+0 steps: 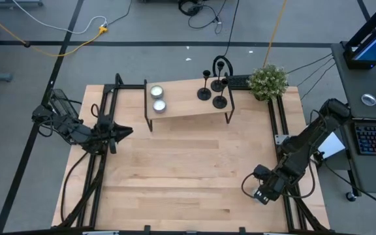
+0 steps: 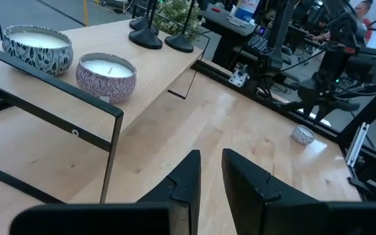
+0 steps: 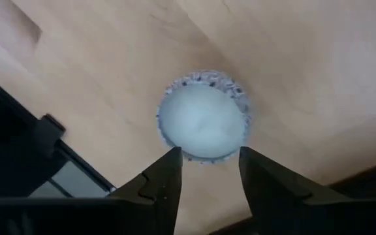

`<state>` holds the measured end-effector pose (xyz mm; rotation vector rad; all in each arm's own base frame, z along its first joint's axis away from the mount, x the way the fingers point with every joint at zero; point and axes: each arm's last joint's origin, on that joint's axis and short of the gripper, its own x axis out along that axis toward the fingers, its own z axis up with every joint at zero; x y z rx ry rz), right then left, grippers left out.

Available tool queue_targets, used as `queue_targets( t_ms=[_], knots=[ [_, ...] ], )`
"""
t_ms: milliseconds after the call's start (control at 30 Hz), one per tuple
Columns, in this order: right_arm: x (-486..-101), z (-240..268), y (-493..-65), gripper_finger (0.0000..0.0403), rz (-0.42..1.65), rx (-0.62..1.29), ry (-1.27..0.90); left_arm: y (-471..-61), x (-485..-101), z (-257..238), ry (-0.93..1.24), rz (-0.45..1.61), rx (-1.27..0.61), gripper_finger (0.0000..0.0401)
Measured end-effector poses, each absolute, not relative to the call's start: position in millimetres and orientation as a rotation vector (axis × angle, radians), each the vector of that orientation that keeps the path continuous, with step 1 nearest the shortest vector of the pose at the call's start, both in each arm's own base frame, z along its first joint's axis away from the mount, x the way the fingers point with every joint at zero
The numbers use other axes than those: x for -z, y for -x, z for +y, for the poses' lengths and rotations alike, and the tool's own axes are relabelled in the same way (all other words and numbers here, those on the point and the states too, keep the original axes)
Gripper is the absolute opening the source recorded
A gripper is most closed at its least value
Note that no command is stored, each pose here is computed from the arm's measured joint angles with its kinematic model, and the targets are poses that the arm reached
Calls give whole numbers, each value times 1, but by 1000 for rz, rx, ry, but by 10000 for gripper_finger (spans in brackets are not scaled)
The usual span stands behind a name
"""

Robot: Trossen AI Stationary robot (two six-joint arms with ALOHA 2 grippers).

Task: Pick & Place candle stick holders
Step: Put the red patterned scented candle on the shelf

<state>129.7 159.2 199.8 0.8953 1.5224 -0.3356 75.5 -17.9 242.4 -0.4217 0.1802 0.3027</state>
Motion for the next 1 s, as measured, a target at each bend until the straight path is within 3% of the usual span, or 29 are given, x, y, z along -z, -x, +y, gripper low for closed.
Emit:
queue_targets(
  t_ms=[333, 1000],
  knots=[
    [-180, 152, -124, 121, 1511, 408, -901, -76, -243, -18, 431, 178, -303, 65],
    [-179, 153, -122, 69, 1506, 417, -909, -76, -242, -18, 429, 179, -304, 65]
  ],
)
